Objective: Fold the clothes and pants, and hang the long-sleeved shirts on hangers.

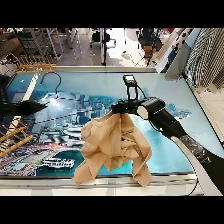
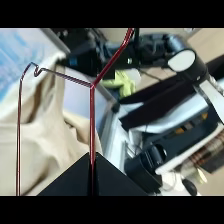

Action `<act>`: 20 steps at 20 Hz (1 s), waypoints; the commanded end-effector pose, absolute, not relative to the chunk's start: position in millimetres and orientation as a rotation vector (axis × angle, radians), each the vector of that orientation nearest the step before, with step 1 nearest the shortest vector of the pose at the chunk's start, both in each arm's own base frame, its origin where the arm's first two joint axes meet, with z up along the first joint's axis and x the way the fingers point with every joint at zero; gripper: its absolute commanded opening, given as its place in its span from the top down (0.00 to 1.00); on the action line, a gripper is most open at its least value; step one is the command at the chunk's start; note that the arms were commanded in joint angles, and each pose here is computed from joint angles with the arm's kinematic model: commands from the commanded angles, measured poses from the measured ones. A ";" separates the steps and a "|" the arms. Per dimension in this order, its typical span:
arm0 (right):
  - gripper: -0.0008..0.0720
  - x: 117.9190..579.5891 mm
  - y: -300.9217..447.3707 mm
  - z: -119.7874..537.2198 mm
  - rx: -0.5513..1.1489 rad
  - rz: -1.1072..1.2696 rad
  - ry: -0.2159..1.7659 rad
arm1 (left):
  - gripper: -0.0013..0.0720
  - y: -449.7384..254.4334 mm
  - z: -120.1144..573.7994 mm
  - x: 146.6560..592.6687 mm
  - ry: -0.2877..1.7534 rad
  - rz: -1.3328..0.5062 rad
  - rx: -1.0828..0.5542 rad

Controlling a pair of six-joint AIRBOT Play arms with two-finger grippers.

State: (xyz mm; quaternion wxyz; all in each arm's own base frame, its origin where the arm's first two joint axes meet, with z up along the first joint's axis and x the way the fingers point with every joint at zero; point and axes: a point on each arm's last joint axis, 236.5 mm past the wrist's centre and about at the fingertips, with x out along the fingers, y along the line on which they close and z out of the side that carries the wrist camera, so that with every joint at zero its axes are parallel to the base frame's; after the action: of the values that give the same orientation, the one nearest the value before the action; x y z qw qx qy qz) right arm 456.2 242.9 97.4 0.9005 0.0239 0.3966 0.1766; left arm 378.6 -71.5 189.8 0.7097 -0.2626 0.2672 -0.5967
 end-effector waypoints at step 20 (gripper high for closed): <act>0.96 403.3 277.9 157.8 0.083 0.483 0.785 | 0.97 -177.4 169.2 400.6 0.707 -1.363 -0.630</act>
State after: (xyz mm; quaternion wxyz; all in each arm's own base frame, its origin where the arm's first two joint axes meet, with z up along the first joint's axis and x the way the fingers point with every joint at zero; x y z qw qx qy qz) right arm 427.0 269.2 140.4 0.9004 0.0471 0.3763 0.2134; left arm 399.2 -148.0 165.8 0.6846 -0.2727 0.3120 -0.5997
